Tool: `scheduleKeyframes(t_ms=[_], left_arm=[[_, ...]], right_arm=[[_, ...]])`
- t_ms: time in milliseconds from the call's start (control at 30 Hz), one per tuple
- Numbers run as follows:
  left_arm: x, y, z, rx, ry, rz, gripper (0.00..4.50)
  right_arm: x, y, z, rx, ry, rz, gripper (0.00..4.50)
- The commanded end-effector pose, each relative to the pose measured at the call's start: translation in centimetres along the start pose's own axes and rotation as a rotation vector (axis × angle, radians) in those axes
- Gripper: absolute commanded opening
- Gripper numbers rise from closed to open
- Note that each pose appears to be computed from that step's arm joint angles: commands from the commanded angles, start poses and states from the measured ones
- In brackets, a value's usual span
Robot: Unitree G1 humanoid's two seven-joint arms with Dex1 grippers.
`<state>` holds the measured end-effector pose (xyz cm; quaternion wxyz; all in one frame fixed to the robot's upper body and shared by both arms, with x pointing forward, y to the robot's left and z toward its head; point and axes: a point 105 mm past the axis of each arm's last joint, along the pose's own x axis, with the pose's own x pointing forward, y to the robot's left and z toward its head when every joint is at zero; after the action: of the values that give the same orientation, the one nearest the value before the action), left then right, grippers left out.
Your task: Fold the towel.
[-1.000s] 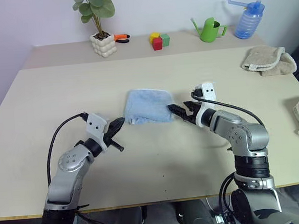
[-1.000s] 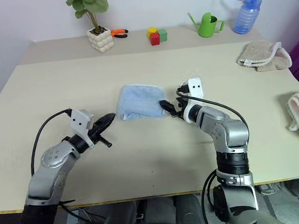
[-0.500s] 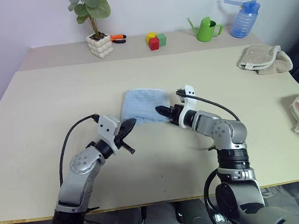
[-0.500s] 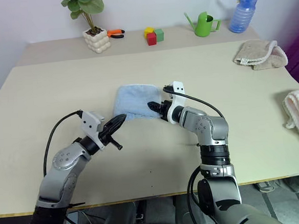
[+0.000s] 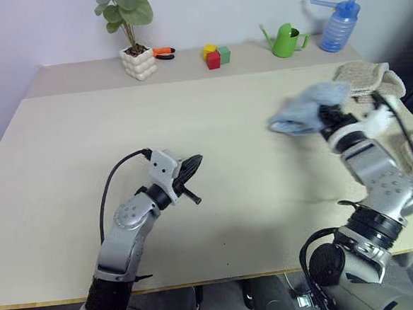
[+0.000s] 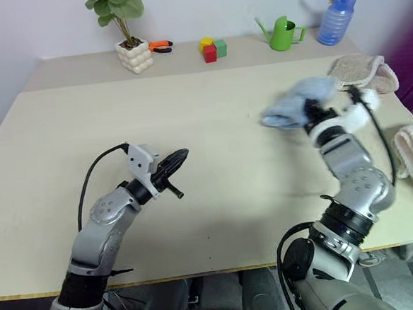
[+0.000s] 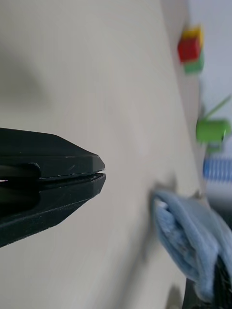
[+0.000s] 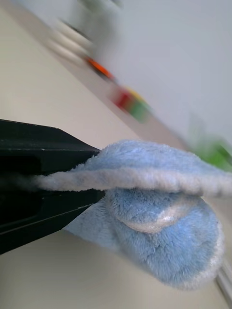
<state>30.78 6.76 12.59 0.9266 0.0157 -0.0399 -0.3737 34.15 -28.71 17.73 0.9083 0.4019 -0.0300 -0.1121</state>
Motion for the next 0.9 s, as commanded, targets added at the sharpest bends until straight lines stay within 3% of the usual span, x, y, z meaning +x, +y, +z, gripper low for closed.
scheduleKeyframes(t_ms=[33,233,333,533,733,833,900], left_arm=[[0.9,-0.5,0.9,0.014,-0.044,-0.047,0.00],[1.7,-0.9,0.8,0.016,-0.049,-0.090,0.00],[1.7,-0.8,0.6,0.014,-0.048,-0.096,0.00],[2.0,-0.8,0.4,0.016,-0.056,-0.089,0.00],[2.7,2.2,0.4,0.075,-0.068,0.092,0.00],[2.3,4.3,0.3,0.116,-0.055,0.201,0.00],[1.9,5.4,0.4,0.135,-0.055,0.261,0.00]], right_arm=[[-1.9,-1.5,1.9,0.079,-0.117,-0.111,0.08],[-3.9,-4.1,0.2,0.034,-0.067,-0.272,0.08],[-4.5,-4.2,0.6,0.009,-0.090,-0.293,1.02],[-5.3,-4.7,3.9,-0.167,-0.207,-0.357,3.98],[-5.3,-3.5,7.1,-0.593,-0.297,-0.345,3.98],[-4.6,-0.9,6.6,-0.906,-0.289,-0.211,3.98],[-3.9,1.2,4.7,-1.045,-0.237,-0.056,3.98]])
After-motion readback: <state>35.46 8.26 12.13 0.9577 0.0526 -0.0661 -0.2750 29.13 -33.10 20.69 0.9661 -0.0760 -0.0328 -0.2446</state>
